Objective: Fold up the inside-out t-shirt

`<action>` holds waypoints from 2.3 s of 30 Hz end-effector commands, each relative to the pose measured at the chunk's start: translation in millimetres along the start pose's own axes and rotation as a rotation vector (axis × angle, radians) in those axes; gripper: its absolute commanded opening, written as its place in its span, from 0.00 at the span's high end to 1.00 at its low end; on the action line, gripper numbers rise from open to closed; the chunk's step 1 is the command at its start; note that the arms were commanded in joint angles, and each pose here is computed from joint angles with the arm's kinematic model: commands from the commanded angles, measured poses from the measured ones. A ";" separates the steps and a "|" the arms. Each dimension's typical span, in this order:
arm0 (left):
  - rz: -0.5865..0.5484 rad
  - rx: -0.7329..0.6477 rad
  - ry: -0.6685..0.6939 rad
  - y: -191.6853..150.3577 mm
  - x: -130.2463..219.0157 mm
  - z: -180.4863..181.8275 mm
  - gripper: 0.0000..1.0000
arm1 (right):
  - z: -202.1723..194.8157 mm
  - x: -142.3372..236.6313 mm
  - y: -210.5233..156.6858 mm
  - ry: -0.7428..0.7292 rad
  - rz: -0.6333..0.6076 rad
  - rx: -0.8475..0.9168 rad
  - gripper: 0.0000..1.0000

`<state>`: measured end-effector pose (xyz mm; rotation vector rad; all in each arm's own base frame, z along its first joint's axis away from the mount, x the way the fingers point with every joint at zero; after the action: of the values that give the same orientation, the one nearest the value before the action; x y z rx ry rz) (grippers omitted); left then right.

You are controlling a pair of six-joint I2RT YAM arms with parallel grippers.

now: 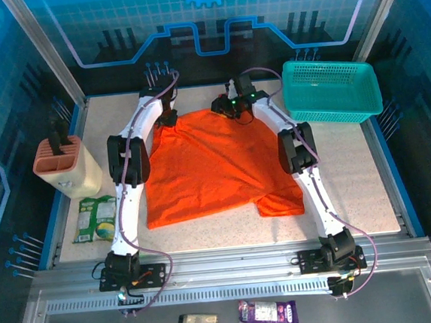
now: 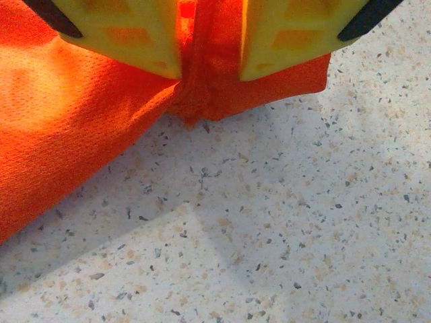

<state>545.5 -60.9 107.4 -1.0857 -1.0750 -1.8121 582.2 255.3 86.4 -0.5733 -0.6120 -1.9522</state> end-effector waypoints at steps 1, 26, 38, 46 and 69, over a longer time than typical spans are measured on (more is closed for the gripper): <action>-0.020 -0.021 0.021 5.0 17.0 6.4 0.74 | -16.7 -7.8 0.4 -0.055 -0.005 -0.043 0.62; 0.006 -0.012 -0.009 4.0 5.7 4.1 0.86 | -44.2 -15.0 -7.1 -0.130 0.027 -0.068 0.67; 0.026 0.012 -0.059 0.5 -3.8 0.0 0.81 | -43.9 -13.9 -5.2 -0.131 0.021 -0.071 0.67; 0.018 0.017 -0.020 2.1 1.0 8.8 0.90 | -47.1 -13.5 -6.0 -0.146 0.023 -0.070 0.68; -0.290 0.797 -0.522 -6.9 48.2 131.8 1.00 | -96.3 5.1 3.7 -0.303 0.020 -0.167 0.69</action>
<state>553.5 50.5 150.0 -0.9281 -1.7657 -1.2919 589.9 212.5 71.5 -0.7395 -0.6295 -2.0035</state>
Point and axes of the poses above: each hand's point on the last joint's axis, 136 mm out from that joint toward the fingers, its own x axis back along the fingers, its own z axis along the line the jaws close on, y = z × x, the point moved 6 cm from there along x, back along the fingers, and after that the axes turned 12 degrees about -x, right-handed, at the moved point
